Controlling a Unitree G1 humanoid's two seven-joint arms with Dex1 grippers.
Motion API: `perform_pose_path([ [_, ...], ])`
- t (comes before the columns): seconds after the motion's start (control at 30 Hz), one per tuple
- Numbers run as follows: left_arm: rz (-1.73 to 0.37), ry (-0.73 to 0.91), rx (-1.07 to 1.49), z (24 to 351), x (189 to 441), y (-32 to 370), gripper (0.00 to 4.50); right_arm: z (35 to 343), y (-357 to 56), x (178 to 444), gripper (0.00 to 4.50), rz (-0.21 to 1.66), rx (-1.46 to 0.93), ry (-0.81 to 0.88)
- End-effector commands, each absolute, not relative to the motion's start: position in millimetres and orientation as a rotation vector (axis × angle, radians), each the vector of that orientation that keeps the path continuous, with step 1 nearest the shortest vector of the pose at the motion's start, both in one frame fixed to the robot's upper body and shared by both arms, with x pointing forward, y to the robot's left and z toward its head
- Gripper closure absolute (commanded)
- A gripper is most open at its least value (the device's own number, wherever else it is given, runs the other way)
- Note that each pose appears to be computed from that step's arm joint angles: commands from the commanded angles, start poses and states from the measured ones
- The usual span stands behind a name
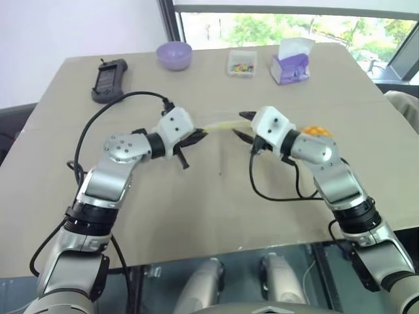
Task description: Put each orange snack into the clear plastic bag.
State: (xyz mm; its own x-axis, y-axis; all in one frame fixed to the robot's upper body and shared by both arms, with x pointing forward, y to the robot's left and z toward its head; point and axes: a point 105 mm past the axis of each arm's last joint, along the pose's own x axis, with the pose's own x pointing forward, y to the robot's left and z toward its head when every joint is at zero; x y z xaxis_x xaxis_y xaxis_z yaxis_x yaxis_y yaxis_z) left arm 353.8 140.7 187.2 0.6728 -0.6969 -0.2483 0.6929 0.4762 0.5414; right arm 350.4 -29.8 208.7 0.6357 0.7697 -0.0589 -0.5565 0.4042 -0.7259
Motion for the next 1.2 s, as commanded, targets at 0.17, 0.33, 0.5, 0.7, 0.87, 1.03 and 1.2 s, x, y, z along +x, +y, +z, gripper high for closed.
perform_pose_path([
  [0.17,-0.832,-0.067,0.692,201,350,139,4.50,228,-25,352,2.55,0.823,-0.819,-0.377],
  [0.33,-0.830,-0.080,0.694,203,350,137,4.50,221,-26,359,2.55,0.821,-0.893,-0.350],
  [0.5,-0.830,-0.092,0.691,205,348,134,4.50,216,-27,362,2.55,0.815,-0.919,-0.330],
  [0.7,-0.841,-0.099,0.692,203,344,131,4.50,215,-25,367,2.55,0.797,-0.896,-0.312],
  [0.87,-0.836,-0.097,0.687,203,343,132,4.50,207,-28,371,2.55,0.791,-0.901,-0.276],
  [1.03,-0.802,-0.072,0.693,199,345,141,4.50,194,-57,385,2.55,0.706,-0.920,-0.186],
  [1.2,-0.779,-0.056,0.691,196,348,142,4.50,204,-50,368,2.55,0.801,-0.813,-0.257],
])
